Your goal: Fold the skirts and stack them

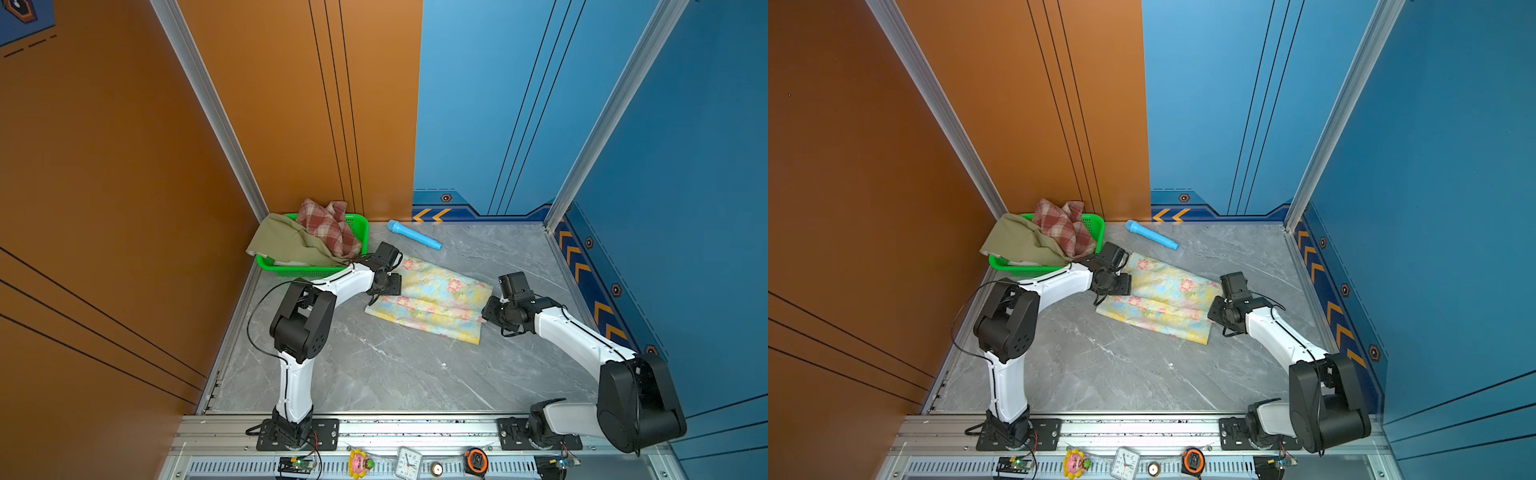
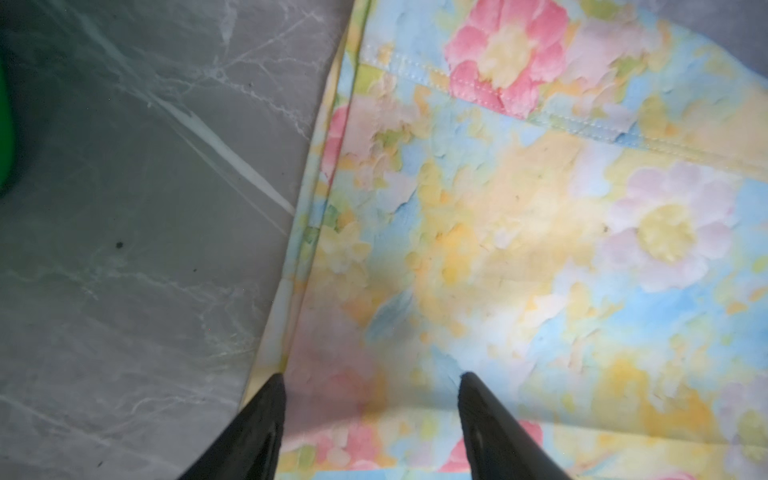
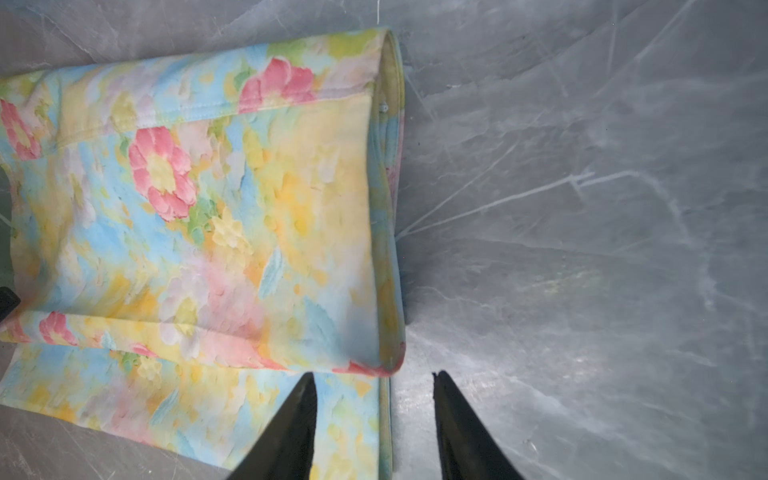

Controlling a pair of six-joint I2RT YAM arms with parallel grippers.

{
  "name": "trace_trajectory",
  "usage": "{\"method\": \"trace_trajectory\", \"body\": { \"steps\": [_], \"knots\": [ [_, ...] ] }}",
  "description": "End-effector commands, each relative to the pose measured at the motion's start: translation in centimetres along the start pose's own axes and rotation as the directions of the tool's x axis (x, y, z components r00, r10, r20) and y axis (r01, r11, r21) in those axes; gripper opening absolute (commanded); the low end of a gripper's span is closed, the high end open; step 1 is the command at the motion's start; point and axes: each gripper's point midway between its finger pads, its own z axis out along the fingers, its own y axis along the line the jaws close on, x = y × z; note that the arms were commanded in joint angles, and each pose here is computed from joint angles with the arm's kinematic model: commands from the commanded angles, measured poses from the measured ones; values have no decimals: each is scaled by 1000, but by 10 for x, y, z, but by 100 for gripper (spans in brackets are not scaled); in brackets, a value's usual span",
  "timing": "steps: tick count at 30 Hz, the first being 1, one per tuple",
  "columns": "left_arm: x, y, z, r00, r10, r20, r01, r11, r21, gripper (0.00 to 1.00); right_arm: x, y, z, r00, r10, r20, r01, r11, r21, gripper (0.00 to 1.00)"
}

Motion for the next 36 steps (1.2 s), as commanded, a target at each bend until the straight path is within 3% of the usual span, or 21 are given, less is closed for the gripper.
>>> {"method": "trace_trajectory", "body": {
  "steps": [1, 6, 11, 20, 26, 27, 29, 32, 36],
  "knots": [
    [-3, 10, 9, 1000, 18, -7, -18, 999, -35, 62, -2, 12, 10, 1000, 6, -8, -6, 999, -36, 43],
    [-1, 10, 14, 1000, 15, -19, -16, 999, -31, 42, -2, 19, 24, 1000, 0, -22, -1, 999, -48, 36],
    [-7, 11, 10, 1000, 12, -10, -13, 1000, -29, 0, -7, 26, 29, 1000, -13, -21, 11, 998, -61, 0],
    [-42, 10, -29, 997, 13, 71, -12, 1000, -20, 0, -31, 42, 4, 998, -44, 52, 49, 995, -89, 0],
    [-41, 20, -45, 998, -9, 62, 11, 999, -39, 0, -38, 49, -8, 996, -60, 70, 67, 992, -108, 0],
    [-36, 21, -43, 999, -19, 47, 21, 999, -39, 6, -38, 49, -9, 996, -62, 71, 69, 992, -108, 0],
    [-27, 23, -37, 999, -37, 18, 37, 999, -34, 30, -35, 48, -10, 996, -64, 68, 71, 991, -111, 0],
    [-15, 25, -25, 998, -56, -24, 55, 998, -30, 39, -32, 47, -9, 996, -68, 65, 75, 991, -109, 0],
    [-5, 27, -12, 996, -63, -58, 61, 997, -42, 41, -28, 48, -7, 995, -81, 57, 86, 990, -109, 5]
  ]
}}
